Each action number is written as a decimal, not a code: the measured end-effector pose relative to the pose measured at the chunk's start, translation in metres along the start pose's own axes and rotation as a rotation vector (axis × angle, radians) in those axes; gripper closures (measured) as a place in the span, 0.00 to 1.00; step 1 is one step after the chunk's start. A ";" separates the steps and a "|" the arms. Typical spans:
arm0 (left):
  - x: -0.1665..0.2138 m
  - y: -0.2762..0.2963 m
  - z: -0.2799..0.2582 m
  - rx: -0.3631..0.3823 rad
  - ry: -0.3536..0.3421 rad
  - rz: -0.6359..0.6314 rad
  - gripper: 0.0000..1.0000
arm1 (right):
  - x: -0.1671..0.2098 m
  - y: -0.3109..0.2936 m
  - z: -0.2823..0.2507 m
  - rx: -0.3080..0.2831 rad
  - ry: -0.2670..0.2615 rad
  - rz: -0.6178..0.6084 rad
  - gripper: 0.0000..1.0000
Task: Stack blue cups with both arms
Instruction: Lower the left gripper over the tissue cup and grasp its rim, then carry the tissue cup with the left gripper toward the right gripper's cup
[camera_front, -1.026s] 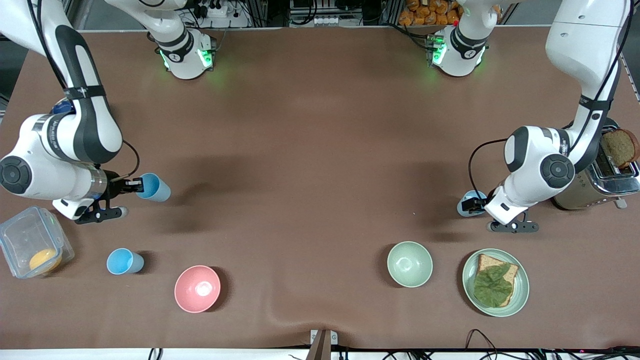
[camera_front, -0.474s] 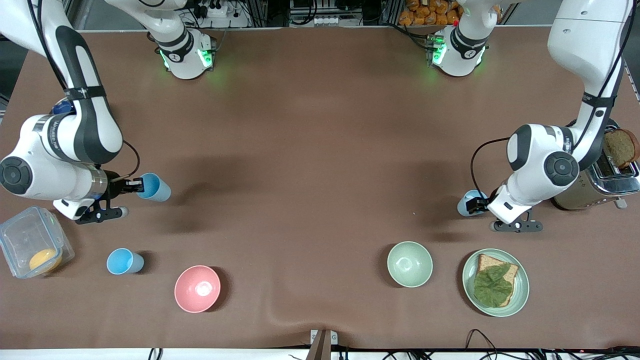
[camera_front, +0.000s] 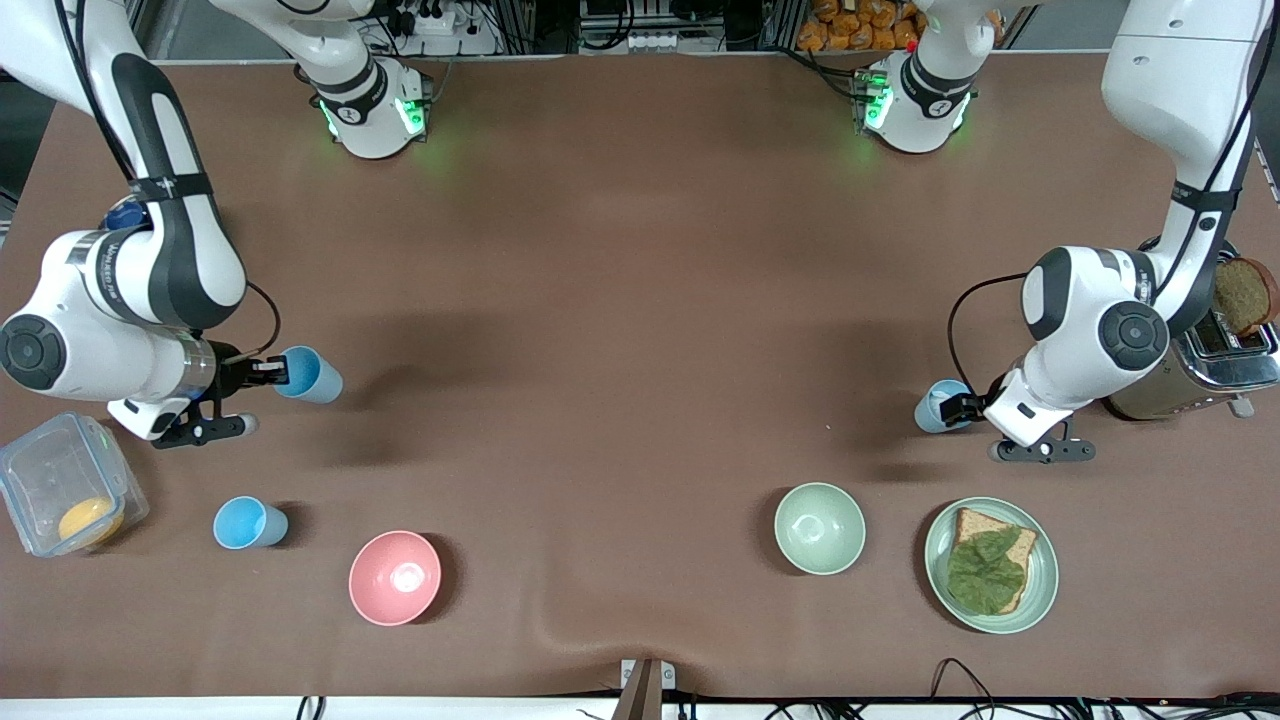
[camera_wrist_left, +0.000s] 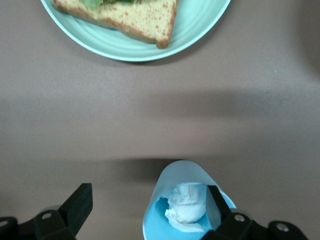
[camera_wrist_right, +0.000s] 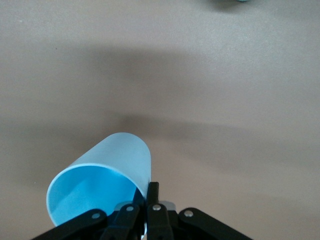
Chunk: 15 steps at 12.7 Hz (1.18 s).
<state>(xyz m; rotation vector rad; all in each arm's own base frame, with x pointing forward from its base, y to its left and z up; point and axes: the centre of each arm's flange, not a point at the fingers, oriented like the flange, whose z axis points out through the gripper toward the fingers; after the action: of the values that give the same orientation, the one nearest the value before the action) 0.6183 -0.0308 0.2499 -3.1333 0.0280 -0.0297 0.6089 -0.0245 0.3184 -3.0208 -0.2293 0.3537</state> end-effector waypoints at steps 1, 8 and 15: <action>-0.001 0.000 0.000 0.000 0.000 0.000 0.00 | 0.000 0.000 0.000 0.004 0.001 0.002 0.97; -0.009 0.002 0.001 0.002 -0.013 0.004 0.00 | 0.000 0.000 0.001 0.014 0.001 0.007 0.97; -0.020 0.003 0.014 0.002 -0.043 0.008 0.57 | 0.000 0.000 0.002 0.014 0.000 0.008 0.97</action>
<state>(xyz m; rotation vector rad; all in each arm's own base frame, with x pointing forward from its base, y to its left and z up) 0.5989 -0.0338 0.2355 -3.1307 0.0407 0.0375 0.6088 -0.0247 0.3165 -3.0082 -0.2141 0.3541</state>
